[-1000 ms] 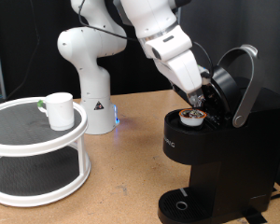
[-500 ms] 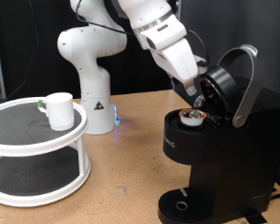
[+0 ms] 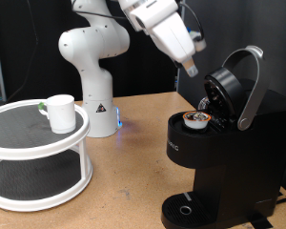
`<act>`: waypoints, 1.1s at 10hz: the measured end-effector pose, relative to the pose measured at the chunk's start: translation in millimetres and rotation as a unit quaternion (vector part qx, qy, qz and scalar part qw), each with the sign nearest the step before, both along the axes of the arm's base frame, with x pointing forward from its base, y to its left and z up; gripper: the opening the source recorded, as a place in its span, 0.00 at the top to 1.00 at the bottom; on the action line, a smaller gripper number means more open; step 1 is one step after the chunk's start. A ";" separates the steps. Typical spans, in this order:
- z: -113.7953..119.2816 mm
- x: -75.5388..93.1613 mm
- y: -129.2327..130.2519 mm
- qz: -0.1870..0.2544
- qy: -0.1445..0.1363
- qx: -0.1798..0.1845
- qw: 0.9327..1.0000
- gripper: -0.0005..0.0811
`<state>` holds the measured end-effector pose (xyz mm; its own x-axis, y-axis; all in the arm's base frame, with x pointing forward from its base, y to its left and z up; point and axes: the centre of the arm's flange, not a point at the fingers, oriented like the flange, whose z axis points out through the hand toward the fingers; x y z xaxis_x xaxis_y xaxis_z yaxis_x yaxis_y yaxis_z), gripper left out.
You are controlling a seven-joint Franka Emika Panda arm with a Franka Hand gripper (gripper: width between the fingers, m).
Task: Make a cup of coffee with the keurig machine
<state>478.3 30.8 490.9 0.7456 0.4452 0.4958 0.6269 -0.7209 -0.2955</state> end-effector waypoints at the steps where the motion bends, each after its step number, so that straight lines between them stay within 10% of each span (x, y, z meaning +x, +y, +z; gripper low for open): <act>1: 14.3 2.6 -7.7 0.000 -0.002 0.010 1.000 0.00; 6: 40.6 6.5 -24.8 0.003 0.001 0.027 1.000 0.00; 11: 33.3 10.7 39.5 0.031 0.028 0.039 0.998 0.00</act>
